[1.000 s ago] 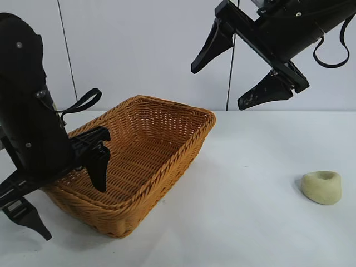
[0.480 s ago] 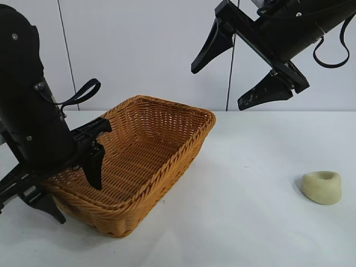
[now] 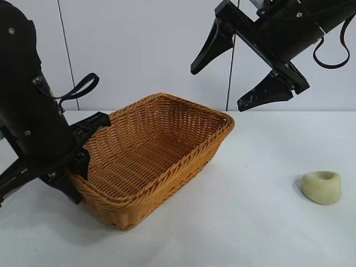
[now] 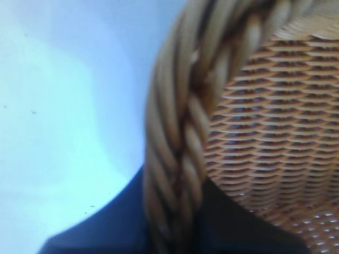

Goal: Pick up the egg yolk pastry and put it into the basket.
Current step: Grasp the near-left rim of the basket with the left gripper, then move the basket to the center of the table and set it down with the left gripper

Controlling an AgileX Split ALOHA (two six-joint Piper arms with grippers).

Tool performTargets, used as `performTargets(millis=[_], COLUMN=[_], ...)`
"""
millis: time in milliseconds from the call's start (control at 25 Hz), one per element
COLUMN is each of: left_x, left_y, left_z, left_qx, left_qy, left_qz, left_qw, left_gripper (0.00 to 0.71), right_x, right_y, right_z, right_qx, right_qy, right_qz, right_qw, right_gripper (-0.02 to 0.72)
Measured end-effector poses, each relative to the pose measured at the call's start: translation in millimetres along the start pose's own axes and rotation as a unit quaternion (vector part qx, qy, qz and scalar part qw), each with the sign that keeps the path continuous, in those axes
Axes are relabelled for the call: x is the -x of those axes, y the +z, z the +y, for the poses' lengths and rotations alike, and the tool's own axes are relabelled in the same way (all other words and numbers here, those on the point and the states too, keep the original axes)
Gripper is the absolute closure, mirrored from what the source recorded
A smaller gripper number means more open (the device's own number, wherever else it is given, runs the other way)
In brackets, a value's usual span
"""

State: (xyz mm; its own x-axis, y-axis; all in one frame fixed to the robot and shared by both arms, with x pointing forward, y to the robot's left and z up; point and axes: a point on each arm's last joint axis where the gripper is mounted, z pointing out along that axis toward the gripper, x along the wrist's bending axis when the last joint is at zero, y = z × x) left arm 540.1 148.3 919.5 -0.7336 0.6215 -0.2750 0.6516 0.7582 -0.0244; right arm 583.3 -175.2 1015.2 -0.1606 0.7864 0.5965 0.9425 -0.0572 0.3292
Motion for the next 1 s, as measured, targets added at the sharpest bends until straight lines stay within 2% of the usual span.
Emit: performTargets(millis=[240,440,720,1000], left_x=[17.1,35.3,47.2,45.8], left_y=[-25,-32,-18,-1], left_z=[40,59,62,64], left_qx=[-0.008,-0.040,-0.090,-0.104], left_qy=[0.083,0.168,0.296,0.345], left_qz=[-0.013,-0.035,-0.018,-0.008], left_qw=[0.996,0.984,0.951,0.933], left_gripper=[0.629,0.629,0.629,0.629], right_x=[0,0,0,0], right_y=[0,0,0,0], right_z=[0,0,0,0], right_qx=[-0.001,-0.001,-0.001,-0.001], right_qy=[-0.001,-0.001,-0.002,-0.002], right_qz=[-0.001,-0.001,-0.002,-0.002], right_qw=[1.000,1.000,1.000,1.000], right_gripper=[0.008,0.008,0.008,0.008])
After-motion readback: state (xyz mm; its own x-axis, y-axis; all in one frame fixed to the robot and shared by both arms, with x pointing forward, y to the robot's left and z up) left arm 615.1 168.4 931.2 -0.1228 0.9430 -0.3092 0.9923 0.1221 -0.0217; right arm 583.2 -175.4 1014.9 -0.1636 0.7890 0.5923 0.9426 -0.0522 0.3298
